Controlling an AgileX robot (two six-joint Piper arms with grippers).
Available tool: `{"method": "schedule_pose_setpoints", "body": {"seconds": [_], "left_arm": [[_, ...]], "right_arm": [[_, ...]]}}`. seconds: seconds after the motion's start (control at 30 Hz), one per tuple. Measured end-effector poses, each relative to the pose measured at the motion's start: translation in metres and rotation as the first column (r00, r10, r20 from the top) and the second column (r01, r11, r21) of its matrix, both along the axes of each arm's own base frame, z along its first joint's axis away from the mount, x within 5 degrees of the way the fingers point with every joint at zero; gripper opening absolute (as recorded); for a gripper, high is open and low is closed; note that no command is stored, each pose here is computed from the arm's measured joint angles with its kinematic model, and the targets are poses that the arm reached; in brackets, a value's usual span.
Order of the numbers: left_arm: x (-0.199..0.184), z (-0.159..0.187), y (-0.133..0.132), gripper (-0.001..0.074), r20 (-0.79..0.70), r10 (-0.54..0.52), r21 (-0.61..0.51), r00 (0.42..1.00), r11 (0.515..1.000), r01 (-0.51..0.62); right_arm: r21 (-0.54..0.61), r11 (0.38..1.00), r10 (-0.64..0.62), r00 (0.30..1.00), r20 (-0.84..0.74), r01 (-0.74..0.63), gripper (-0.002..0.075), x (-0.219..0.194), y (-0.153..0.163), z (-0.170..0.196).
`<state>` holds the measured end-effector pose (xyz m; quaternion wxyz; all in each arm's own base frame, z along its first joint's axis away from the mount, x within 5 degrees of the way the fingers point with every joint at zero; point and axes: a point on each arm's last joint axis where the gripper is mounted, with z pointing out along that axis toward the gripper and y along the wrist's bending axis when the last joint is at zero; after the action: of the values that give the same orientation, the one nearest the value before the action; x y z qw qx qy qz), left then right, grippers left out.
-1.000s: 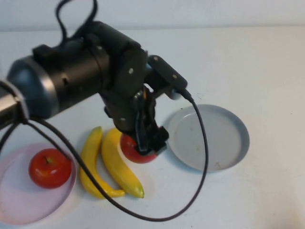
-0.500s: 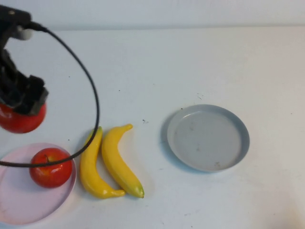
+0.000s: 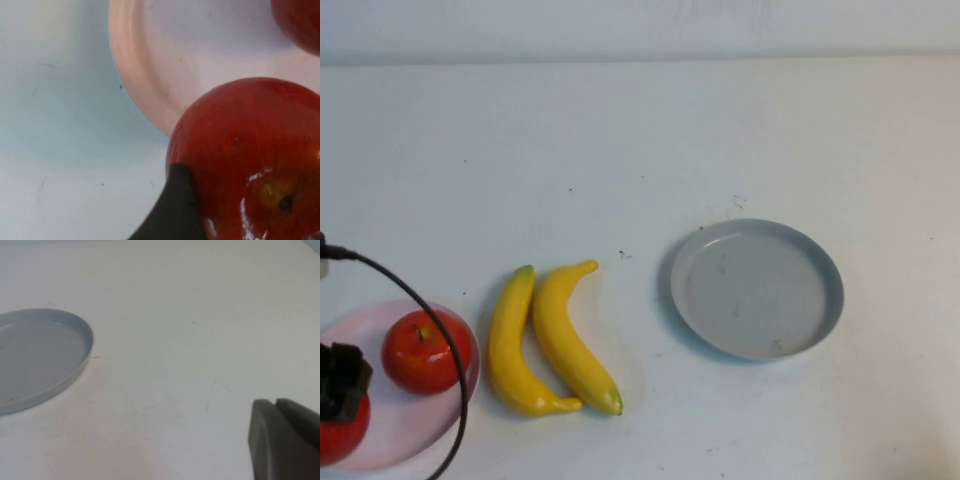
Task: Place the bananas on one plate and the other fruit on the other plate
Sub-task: Put one type of fruit in the left plate
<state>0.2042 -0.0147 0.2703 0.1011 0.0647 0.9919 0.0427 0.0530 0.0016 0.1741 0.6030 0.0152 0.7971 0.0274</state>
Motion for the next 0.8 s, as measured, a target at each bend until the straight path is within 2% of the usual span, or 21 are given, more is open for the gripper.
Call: {"method": "schedule_pose_setpoints", "body": {"seconds": [0.23, 0.37, 0.5, 0.67, 0.73, 0.8], "left_arm": [[-0.002, -0.028, -0.001, 0.0566, 0.044, -0.063, -0.004, 0.997, 0.998, 0.063], [0.003, -0.029, -0.002, 0.0654, 0.113, -0.071, -0.009, 0.991, 0.997, 0.073], [0.005, -0.028, -0.002, 0.0668, 0.133, -0.073, -0.011, 0.988, 0.997, 0.075], [-0.002, -0.019, -0.002, 0.0668, 0.174, -0.067, -0.014, 0.982, 0.997, 0.071], [-0.012, -0.005, -0.001, 0.0667, 0.235, -0.046, -0.032, 0.971, 0.998, 0.055], [-0.027, 0.01, -0.001, 0.0628, 0.302, -0.012, -0.069, 0.953, 0.997, 0.035]], "right_arm": [[0.0, 1.0, 0.0, 1.0, 0.0, 0.0, -0.0017, 0.0, 0.0, 0.0], [0.0, 1.0, 0.0, 1.0, 0.0, 0.0, -0.0017, 0.0, 0.0, 0.0], [0.0, 1.0, 0.0, 1.0, 0.0, 0.0, -0.0017, 0.0, 0.0, 0.0], [0.0, 1.0, 0.0, 1.0, 0.0, 0.0, -0.0017, 0.0, 0.0, 0.0], [0.0, 1.0, 0.0, 1.0, 0.0, 0.0, -0.0017, 0.0, 0.0, 0.0], [0.0, 1.0, 0.0, 1.0, 0.0, 0.0, -0.0017, 0.0, 0.0, 0.0]]}}
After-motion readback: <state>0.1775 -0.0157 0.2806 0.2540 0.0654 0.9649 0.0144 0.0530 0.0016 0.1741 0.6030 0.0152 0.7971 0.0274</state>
